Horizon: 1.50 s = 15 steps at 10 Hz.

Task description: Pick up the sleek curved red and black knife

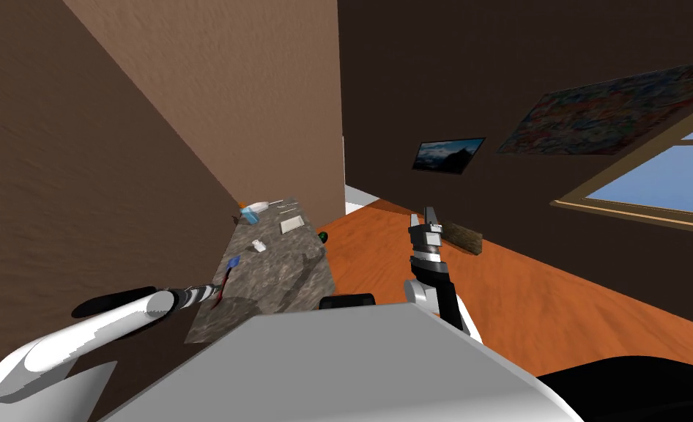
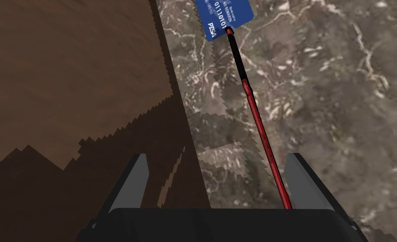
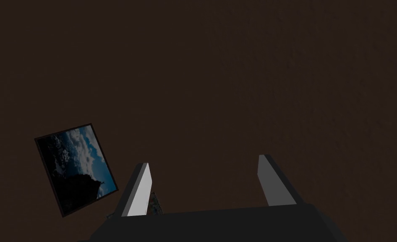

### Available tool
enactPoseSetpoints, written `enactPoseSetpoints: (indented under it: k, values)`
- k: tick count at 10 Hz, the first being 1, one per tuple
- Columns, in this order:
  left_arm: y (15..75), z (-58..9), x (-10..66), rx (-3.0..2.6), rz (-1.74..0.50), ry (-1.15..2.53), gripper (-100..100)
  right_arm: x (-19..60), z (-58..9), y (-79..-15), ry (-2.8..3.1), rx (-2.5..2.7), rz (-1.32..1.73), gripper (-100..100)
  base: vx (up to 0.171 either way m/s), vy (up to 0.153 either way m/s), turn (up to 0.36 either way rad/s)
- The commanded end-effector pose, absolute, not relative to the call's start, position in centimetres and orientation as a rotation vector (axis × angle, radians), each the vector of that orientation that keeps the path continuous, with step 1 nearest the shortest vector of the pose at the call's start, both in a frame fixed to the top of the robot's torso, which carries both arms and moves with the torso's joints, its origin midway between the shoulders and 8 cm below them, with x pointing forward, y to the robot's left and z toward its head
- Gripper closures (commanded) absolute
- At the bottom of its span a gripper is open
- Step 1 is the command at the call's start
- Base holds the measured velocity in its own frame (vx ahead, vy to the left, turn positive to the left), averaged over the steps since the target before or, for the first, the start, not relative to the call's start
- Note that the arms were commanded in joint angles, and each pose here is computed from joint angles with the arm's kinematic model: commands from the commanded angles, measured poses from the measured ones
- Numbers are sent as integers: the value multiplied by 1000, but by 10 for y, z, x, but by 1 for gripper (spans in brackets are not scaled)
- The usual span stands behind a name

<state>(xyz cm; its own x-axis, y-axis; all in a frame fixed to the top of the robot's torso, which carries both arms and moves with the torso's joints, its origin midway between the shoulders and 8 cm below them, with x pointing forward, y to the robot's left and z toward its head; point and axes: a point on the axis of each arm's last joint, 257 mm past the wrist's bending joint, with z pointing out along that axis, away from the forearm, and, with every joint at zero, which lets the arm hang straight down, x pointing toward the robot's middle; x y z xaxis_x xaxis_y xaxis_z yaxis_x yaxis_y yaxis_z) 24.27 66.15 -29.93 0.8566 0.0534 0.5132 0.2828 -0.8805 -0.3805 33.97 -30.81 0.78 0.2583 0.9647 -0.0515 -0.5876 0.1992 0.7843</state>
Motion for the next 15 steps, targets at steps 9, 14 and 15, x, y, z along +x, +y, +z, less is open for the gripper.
enactPoseSetpoints:
  k: [9,14,15]
  values:
    - [656,-320,182,-2740,-501,-694,-100,340,8,-308,628,734,1190,0,-12,13,-98]
    - [647,-325,153,-2784,-392,-928,-100,340,8,-308,628,734,1190,0,-7,9,-93]
    - [645,-325,146,-2792,-360,-991,-100,340,8,-308,628,734,1190,0,-5,7,-114]
